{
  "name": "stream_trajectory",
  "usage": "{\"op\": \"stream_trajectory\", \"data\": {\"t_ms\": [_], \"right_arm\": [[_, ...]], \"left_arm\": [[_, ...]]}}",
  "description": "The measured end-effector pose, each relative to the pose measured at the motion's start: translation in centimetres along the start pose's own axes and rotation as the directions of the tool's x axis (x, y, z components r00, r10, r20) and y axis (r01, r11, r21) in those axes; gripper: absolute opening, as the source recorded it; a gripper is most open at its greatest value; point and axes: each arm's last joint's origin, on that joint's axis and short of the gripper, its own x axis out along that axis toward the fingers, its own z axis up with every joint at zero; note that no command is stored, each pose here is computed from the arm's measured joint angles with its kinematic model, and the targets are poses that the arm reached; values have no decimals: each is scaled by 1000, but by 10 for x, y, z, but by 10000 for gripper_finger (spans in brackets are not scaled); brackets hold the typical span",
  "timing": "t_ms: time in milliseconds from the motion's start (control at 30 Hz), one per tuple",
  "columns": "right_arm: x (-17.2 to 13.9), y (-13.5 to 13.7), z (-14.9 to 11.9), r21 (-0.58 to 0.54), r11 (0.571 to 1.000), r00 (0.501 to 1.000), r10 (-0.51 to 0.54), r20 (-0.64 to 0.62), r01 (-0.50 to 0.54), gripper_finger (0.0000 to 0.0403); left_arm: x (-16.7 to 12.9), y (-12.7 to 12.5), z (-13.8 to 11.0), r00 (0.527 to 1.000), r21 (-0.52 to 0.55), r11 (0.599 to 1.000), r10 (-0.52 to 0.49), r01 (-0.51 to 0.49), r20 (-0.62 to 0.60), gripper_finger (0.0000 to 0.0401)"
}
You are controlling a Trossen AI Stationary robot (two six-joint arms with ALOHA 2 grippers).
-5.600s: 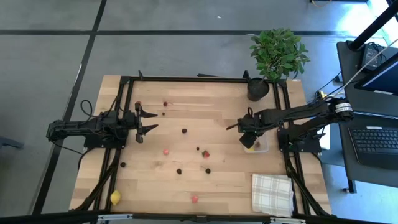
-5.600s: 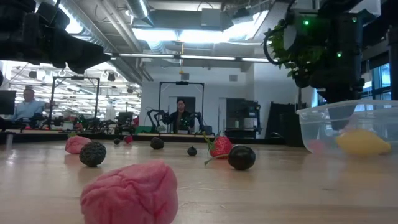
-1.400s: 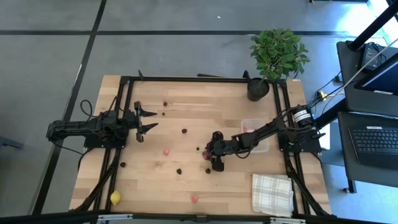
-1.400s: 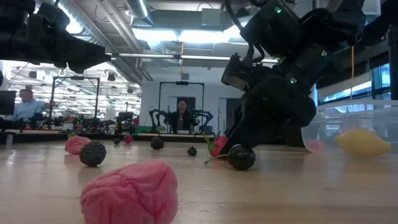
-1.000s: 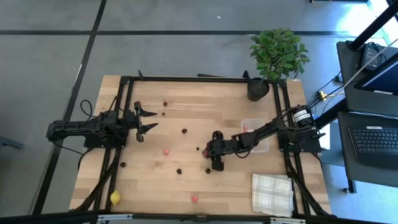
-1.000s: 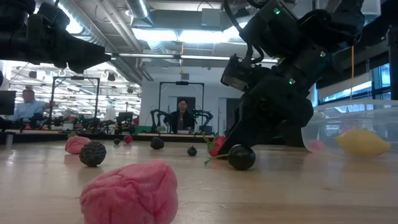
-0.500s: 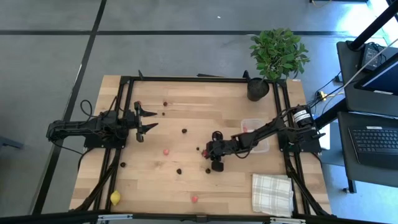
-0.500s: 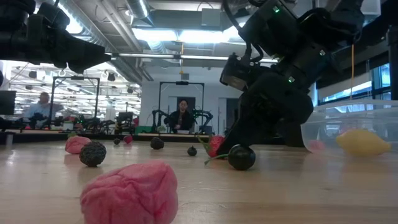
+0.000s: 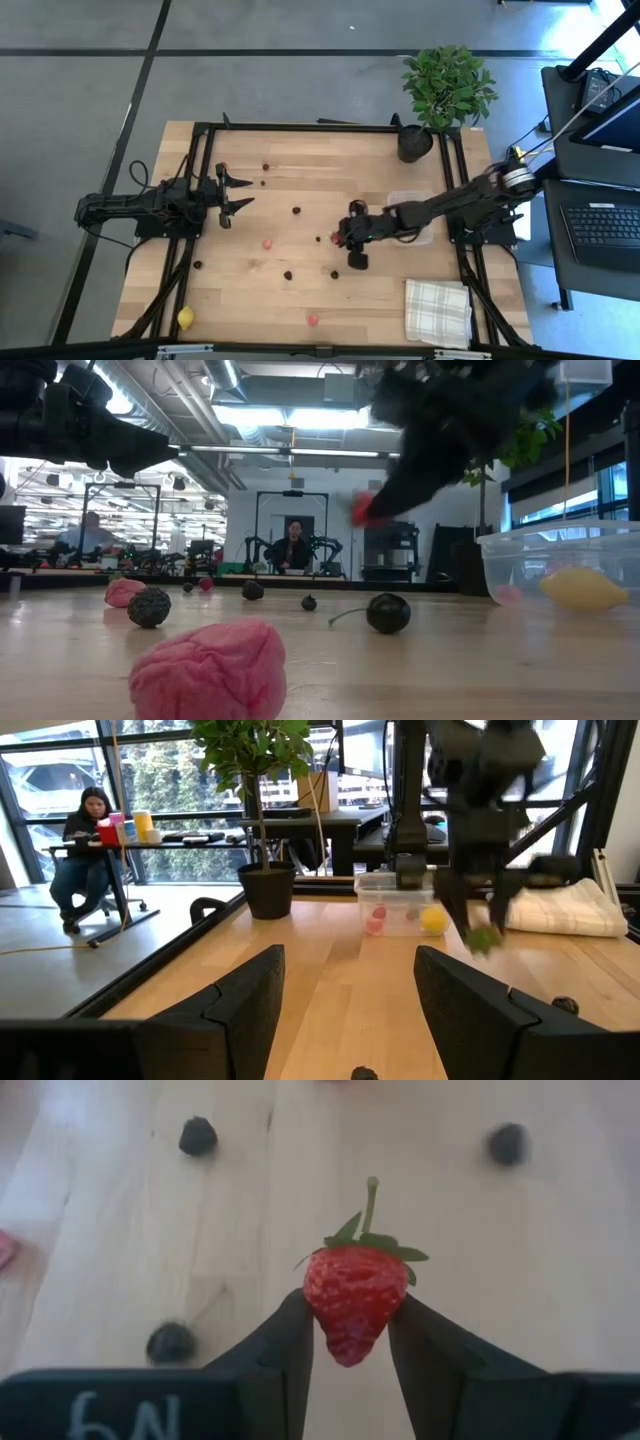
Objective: Pick and placing Produce into tupperware
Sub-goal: Put the bottom strawberry into the transparent bin
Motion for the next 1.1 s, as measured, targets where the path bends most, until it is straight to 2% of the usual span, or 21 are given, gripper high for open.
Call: {"op": "stream_trajectory", "data": {"t_ms": [167,300,467,567,800,967,1100], "right_arm": [[-55,-9,3,97,993,997,-64,-52,69,121],[-98,-19,-6,206,967,985,-125,-118,148,121],[-143,-27,-27,329,905,950,-195,-243,270,122],[-158,-29,-39,380,862,922,-216,-322,335,122],[-156,-29,-50,353,853,895,-252,-369,386,122],[-140,-33,-78,373,807,850,-275,-449,458,122],[-125,-34,-97,394,803,853,-250,-458,447,122]], "left_arm": [[0,0,0,1000,0,1000,0,0,0,218],[0,0,0,1000,-1,1000,-1,1,0,218],[0,0,0,1000,-1,1000,-2,2,0,218],[0,0,0,1000,-1,1000,-3,3,0,218],[0,0,0,1000,-1,1000,-4,4,0,218],[0,0,0,1000,-1,1000,-4,4,0,218],[0,0,0,1000,-1,1000,-4,4,0,218]]}}
